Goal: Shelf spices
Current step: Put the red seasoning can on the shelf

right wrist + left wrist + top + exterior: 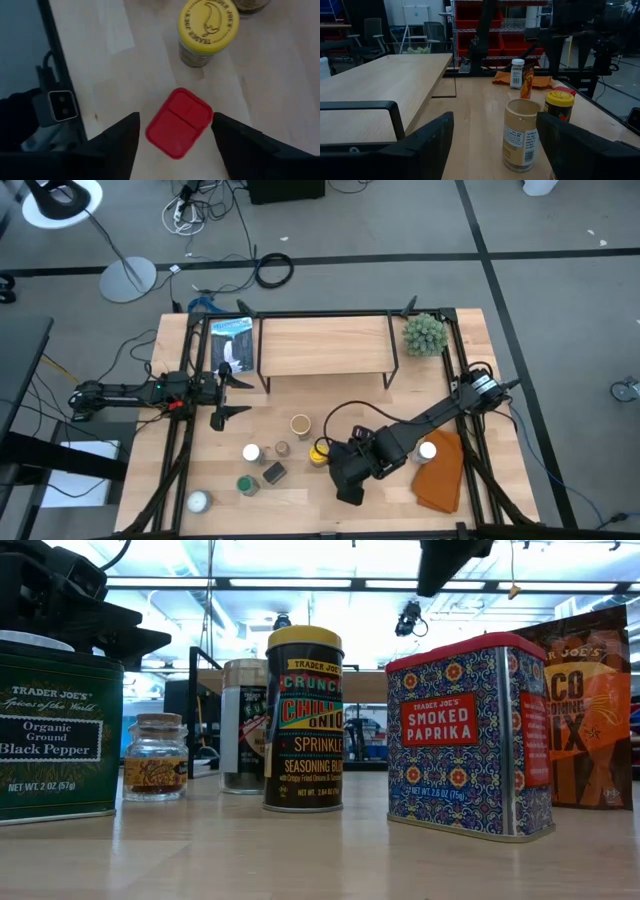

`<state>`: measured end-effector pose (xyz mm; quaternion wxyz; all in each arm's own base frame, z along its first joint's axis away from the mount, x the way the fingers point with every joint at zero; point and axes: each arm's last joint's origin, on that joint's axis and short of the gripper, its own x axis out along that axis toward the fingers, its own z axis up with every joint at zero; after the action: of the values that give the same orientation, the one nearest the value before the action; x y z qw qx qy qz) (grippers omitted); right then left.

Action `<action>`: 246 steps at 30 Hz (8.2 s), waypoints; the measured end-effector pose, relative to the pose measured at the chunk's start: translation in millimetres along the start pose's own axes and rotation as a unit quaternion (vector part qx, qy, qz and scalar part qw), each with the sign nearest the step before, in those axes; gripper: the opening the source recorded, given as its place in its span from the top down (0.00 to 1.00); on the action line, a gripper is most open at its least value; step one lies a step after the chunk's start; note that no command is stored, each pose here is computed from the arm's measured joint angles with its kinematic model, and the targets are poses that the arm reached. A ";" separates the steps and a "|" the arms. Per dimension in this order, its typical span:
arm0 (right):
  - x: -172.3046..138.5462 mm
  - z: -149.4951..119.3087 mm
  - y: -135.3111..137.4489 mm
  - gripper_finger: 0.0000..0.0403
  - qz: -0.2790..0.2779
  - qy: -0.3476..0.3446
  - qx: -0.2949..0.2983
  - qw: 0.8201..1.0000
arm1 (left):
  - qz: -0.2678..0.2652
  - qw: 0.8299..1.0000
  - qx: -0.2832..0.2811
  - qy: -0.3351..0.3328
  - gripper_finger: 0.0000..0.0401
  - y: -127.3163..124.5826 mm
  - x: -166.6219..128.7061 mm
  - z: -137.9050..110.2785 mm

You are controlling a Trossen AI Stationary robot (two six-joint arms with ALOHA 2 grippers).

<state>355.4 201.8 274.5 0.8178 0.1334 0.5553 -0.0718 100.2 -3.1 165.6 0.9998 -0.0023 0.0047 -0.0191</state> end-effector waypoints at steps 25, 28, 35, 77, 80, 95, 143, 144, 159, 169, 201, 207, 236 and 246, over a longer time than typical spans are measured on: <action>16.5 -35.7 10.5 0.07 -0.071 -0.039 0.157 0.984 | 0.000 1.000 0.000 0.000 0.28 0.0 0.0 0.1; 21.4 -37.6 10.4 0.08 -0.065 -0.034 0.174 0.982 | 0.000 1.000 0.000 0.000 0.28 0.0 0.0 0.0; 37.5 -39.2 15.1 0.08 -0.008 -0.028 0.177 0.984 | 0.000 1.000 0.000 0.000 0.28 0.0 0.0 0.0; 42.5 -30.5 0.0 0.42 -0.075 0.049 0.061 0.994 | 0.008 1.000 0.000 -0.025 0.28 0.4 0.0 5.1; 30.4 -24.2 1.7 0.45 -0.072 0.051 0.036 0.995 | 0.008 1.000 0.000 -0.025 0.28 0.5 0.0 5.0; -60.6 8.8 -13.9 0.44 -0.141 0.030 -0.077 0.987 | 0.007 1.000 0.000 -0.025 0.28 0.4 0.0 5.0; -158.1 -41.0 -196.8 0.51 -0.019 -0.179 -0.117 0.977 | 0.007 1.000 0.000 -0.025 0.28 0.4 0.0 4.9; -151.2 -45.7 -198.6 0.51 -0.014 -0.189 -0.108 0.976 | 0.007 1.000 0.000 -0.025 0.28 0.4 0.0 5.0; -79.0 -75.3 -190.3 0.54 0.116 -0.196 -0.104 0.968 | 0.007 1.000 0.000 -0.025 0.28 0.4 0.0 5.0; -69.0 -88.9 -175.4 0.58 0.137 -0.169 -0.141 0.966 | 0.007 1.000 0.000 -0.025 0.28 0.4 0.0 5.0; -9.7 -60.6 -132.6 0.64 0.024 -0.125 -0.189 0.974 | 0.007 1.000 0.000 -0.025 0.28 0.4 0.0 5.0; -8.0 -56.2 -131.2 0.61 0.030 -0.139 -0.180 0.973 | 0.007 1.000 0.000 -0.025 0.28 0.4 0.0 4.9; 25.6 -52.0 -114.7 0.23 0.042 -0.063 -0.244 0.967 | 0.007 1.000 0.000 -0.025 0.28 0.4 0.0 4.9; 34.3 -60.4 -118.1 0.24 0.022 -0.008 -0.210 0.977 | 0.007 1.000 0.000 -0.025 0.28 0.4 0.1 4.9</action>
<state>283.2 108.2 205.4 0.8336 -0.0297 0.5480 0.0630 100.3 -2.7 170.5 0.9997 -0.0027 -0.0201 -0.0119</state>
